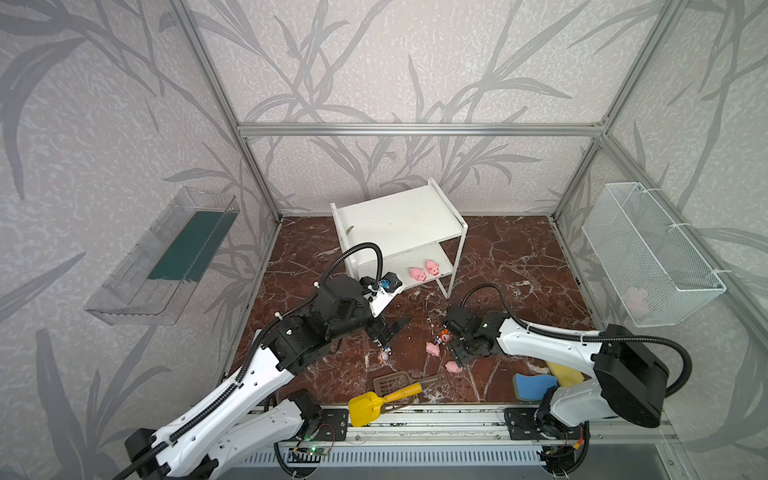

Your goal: Place and organize the plastic toys onto the shelf

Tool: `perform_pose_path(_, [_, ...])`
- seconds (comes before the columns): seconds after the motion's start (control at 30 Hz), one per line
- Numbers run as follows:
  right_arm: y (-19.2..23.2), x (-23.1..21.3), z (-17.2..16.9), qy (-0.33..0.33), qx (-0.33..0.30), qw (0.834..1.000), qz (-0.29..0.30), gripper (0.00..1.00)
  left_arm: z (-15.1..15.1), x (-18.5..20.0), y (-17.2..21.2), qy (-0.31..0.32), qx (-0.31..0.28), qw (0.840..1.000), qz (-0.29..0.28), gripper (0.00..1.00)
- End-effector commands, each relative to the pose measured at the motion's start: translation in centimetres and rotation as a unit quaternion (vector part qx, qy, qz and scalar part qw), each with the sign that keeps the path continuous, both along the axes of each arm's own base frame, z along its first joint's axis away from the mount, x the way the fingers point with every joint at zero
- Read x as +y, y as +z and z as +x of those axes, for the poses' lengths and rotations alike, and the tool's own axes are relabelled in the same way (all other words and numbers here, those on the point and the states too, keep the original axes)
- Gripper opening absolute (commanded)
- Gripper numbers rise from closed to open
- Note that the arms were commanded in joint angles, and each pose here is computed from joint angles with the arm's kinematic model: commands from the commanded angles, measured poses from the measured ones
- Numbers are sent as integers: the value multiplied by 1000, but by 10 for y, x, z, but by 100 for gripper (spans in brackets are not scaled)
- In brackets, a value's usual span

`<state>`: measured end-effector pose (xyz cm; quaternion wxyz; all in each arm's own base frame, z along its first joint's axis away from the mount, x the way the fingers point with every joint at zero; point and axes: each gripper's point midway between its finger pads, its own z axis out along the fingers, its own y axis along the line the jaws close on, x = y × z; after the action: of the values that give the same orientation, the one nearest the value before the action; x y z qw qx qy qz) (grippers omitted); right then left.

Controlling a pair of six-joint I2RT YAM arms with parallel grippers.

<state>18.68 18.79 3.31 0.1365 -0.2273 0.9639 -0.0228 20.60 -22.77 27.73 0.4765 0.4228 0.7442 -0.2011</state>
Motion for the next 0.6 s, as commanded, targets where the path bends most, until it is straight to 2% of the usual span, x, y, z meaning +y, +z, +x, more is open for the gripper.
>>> perform_pose_path(0.0, [6,-10,-14,0,5,1000,-19,78,0,2,4,-3,-14,1000,3,99])
perform_pose_path(0.3, [32,-28,-18,-9,-32,999,-27,78,0,1,3,-5,-11,1000,3,99])
perform_pose_path(0.43, [38,-10,-27,38,-26,998,34,75,0,1,3,-5,-11,1000,2,99])
perform_pose_path(0.57, [36,13,-44,100,-8,990,94,73,0,0,3,-6,-11,1000,2,99])
